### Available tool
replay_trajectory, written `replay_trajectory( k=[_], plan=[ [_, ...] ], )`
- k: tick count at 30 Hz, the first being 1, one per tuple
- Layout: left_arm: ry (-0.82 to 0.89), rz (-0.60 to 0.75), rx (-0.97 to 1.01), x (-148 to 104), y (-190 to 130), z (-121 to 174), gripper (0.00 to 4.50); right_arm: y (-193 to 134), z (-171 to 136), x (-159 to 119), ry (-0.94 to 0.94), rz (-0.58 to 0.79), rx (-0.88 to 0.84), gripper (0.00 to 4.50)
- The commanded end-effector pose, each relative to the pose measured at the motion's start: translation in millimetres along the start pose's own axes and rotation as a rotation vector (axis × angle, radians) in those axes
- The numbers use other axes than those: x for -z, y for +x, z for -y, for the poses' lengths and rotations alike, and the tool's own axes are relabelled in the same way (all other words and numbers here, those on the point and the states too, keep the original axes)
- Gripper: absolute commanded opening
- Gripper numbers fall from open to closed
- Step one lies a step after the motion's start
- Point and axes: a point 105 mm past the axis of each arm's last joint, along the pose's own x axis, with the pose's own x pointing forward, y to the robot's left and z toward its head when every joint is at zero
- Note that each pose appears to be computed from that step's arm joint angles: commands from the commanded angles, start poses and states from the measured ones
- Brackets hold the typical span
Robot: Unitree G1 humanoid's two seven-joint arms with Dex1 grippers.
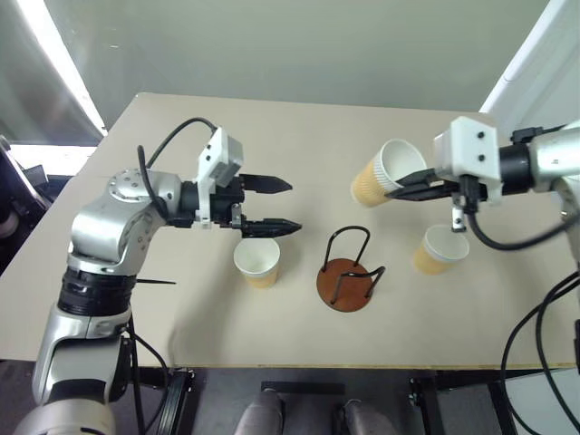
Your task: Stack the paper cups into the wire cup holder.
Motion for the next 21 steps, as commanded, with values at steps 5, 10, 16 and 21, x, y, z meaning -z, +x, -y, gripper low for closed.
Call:
replay_trajectory(
  k=[5, 10, 16, 21],
  plan=[
    [0.092, -0.015, 0.023, -9, 2, 5, 4.5, -4, -30, -24, -0.024, 0.0, -0.083, 0.03],
    [0.1, -0.022, 0.028, -9, 4, 6, 4.5, 4, -37, -13, -0.022, -0.033, -0.107, 0.03],
    [0.099, -0.026, 0.019, -10, 3, 5, 4.5, 7, -45, -2, -0.021, -0.061, -0.153, 0.03],
    [0.097, -0.031, 0.012, -9, 2, 4, 4.5, 11, -51, 4, -0.024, -0.076, -0.18, 0.03]
  ],
)
